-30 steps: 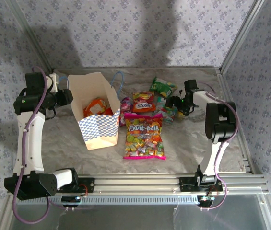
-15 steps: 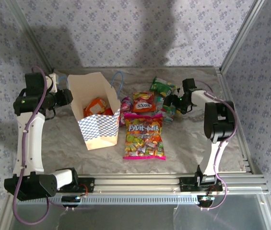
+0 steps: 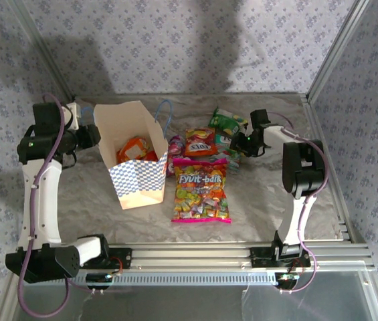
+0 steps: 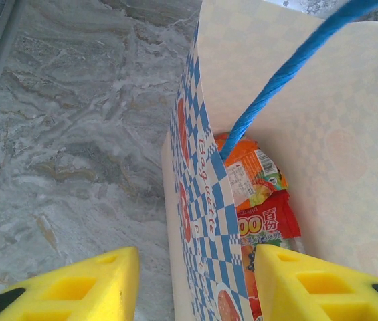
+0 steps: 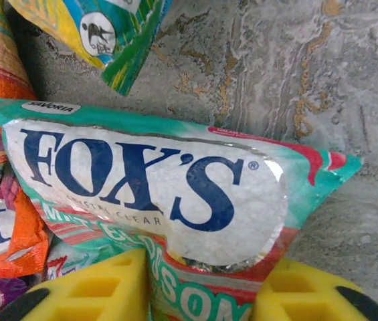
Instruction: Place the snacks into the paper bag
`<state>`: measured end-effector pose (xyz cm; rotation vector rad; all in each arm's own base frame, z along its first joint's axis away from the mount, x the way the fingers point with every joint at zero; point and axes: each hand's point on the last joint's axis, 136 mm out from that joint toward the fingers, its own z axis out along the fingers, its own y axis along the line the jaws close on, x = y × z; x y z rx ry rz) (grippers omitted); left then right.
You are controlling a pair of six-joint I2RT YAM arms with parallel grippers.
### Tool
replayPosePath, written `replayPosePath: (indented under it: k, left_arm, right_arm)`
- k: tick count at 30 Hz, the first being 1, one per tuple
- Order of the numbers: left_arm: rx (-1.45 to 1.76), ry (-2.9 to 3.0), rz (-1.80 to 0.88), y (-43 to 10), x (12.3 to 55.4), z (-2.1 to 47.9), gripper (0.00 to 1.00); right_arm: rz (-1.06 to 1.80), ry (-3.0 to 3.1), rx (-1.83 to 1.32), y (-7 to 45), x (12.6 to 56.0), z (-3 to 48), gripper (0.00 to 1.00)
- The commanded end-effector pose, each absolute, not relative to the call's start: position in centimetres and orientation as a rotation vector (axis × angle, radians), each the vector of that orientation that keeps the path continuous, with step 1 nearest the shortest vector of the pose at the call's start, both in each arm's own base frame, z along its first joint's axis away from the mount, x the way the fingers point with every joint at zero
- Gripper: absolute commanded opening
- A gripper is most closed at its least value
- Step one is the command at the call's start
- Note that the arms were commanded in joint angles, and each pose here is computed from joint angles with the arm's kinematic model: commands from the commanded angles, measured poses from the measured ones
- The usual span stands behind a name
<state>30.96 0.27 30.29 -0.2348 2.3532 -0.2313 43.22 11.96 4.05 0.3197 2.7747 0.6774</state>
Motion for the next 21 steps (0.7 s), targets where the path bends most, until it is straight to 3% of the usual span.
replayPosePath:
  k: [1,9,14,21]
  left_arm:
    - [-0.210,2.337,-0.218,0.2,30.2,31.3,0.49]
    - [-0.207,2.329,-0.224,0.0,29.9,31.5,0.49]
    - [-0.203,2.322,-0.223,0.0,29.7,31.6,0.49]
    - [-0.193,2.311,-0.231,-0.2,29.3,31.9,0.49]
  right_arm:
    - [0.573,2.802,0.325,10.9,42.7,4.2,0.30]
    - [0.478,2.786,0.288,9.7,41.9,6.3,0.19]
    - [0.447,2.763,0.266,9.2,41.7,7.5,0.06]
    - [0.434,2.728,0.239,9.0,40.9,9.8,0.03]
